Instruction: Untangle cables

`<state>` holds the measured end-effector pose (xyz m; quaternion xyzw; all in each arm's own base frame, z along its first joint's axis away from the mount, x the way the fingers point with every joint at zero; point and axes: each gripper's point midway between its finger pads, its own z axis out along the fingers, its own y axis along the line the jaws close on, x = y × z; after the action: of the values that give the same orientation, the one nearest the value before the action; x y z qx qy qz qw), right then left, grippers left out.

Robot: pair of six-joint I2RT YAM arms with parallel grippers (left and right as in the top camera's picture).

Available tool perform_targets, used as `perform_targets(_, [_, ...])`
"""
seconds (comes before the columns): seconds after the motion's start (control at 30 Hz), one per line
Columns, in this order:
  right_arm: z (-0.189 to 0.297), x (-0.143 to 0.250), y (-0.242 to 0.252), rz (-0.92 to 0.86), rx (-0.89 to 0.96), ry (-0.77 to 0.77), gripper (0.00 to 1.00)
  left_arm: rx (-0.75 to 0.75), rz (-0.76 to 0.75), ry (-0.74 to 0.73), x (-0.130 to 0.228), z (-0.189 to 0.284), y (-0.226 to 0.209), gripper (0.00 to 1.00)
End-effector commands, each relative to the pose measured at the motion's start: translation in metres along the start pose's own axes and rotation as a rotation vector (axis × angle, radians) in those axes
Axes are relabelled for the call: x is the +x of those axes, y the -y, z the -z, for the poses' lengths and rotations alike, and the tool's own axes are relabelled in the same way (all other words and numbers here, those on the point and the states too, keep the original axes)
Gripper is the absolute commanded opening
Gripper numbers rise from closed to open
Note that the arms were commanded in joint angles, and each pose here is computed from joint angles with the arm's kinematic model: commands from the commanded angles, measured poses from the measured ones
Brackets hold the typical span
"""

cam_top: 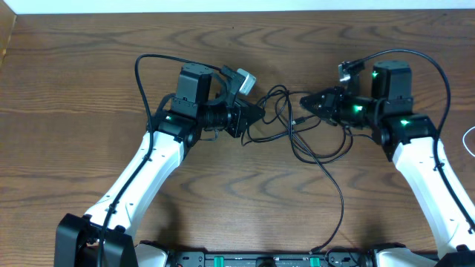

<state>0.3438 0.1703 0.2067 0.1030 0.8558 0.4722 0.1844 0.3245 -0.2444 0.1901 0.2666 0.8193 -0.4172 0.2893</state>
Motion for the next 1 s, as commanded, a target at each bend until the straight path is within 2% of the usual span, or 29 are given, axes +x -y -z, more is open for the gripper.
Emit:
perform_targets(0.0, [-0.008,0.0,0.003,-0.177,0.043,0.025,0.17,0.078,-0.056,-0.011,0.002,-0.002,0.012,0.07])
perform_targets(0.2, [-0.017,-0.004,-0.001,-0.199,0.071,0.082,0.23,0.152,-0.095,-0.013,0.004,0.0,0.025,0.08])
perform_targets(0.67, [-0.023,-0.004,-0.007,-0.246,0.072,0.108,0.21,0.268,-0.129,-0.008,0.005,0.004,0.044,0.08])
perform_targets(0.83, [-0.028,0.001,-0.009,-0.236,0.078,0.098,0.15,0.331,-0.149,-0.004,0.005,0.007,0.054,0.08])
perform_targets(0.97, [-0.032,0.004,-0.006,-0.258,0.083,0.085,0.01,0.432,-0.205,0.01,0.006,0.014,0.07,0.08])
